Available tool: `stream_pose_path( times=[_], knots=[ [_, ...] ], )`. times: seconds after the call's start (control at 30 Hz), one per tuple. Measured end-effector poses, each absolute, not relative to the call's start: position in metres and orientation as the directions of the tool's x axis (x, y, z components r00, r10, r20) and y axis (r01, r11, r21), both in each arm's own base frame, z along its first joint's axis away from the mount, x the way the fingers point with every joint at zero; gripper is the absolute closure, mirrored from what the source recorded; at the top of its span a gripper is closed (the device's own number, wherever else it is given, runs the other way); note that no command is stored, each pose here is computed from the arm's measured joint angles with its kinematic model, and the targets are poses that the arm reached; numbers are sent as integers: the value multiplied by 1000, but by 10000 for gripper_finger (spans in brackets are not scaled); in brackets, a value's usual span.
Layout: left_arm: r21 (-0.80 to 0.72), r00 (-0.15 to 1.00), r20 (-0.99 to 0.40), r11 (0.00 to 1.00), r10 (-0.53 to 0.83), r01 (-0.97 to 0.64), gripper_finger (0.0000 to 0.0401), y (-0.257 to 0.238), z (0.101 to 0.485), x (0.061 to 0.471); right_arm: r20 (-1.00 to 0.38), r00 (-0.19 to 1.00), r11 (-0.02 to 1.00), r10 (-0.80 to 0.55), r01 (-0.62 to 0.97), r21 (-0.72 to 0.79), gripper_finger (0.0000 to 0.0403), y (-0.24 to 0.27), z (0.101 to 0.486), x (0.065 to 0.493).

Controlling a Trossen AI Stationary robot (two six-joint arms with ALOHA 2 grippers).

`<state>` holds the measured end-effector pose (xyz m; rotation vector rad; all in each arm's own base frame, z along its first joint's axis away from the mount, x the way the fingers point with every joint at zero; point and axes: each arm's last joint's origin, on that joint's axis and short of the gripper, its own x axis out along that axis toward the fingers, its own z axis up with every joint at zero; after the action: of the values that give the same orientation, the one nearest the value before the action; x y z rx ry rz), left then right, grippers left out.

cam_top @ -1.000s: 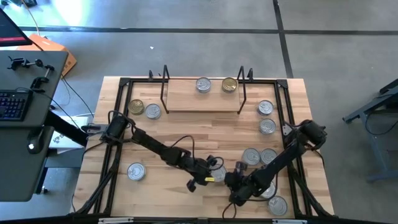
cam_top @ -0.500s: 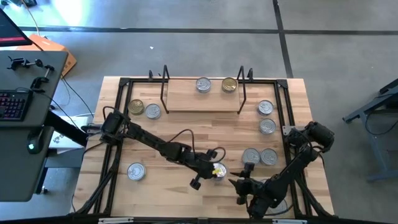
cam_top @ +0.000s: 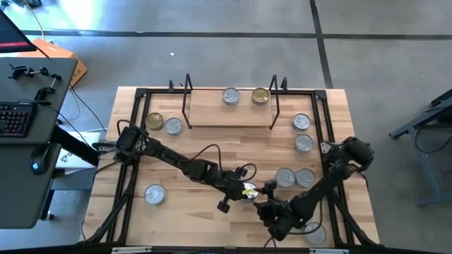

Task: Stack canned seafood by type on shelf
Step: Put the blue tuna can on the shelf

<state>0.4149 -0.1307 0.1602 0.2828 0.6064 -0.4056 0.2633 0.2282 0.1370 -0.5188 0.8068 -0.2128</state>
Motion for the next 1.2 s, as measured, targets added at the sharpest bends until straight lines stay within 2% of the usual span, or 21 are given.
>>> stream_pose_path(
  times=[0.17, 0.27, 0.33, 0.43, 0.53, 0.77, 0.93, 1.07, 1.2],
  knots=[
    [136, 750, -598, 886, -284, 444, 401, -131, 161, 415, -624, 659, 837, -420, 17, -547, 113, 224, 115, 273],
    [128, 751, -598, 891, -281, 436, 401, -131, 161, 415, -613, 655, 844, -442, 72, -532, 130, 222, 109, 274],
    [145, 762, -595, 899, -254, 413, 401, -130, 161, 416, -624, 647, 859, -438, 98, -502, 157, 221, 108, 276],
    [193, 787, -590, 915, -180, 353, 396, -128, 163, 416, -624, 639, 862, -450, 129, -490, 219, 217, 108, 278],
    [236, 795, -584, 904, -162, 358, 374, -126, 170, 415, -624, 635, 865, -457, 154, -477, 283, 215, 108, 279],
    [321, 794, -587, 855, -158, 407, 279, -127, 187, 407, -639, 620, 882, -454, 210, -423, 284, 209, 104, 279],
    [368, 797, -594, 843, -111, 392, 221, -130, 175, 410, -633, 619, 882, -465, 259, -394, 284, 205, 100, 275],
    [375, 797, -596, 845, -95, 380, 188, -128, 168, 413, -625, 633, 887, -457, 271, -374, 284, 206, 101, 277],
    [390, 794, -605, 851, -52, 353, 175, -126, 163, 414, -626, 640, 894, -445, 276, -352, 284, 206, 104, 278]
  ],
)
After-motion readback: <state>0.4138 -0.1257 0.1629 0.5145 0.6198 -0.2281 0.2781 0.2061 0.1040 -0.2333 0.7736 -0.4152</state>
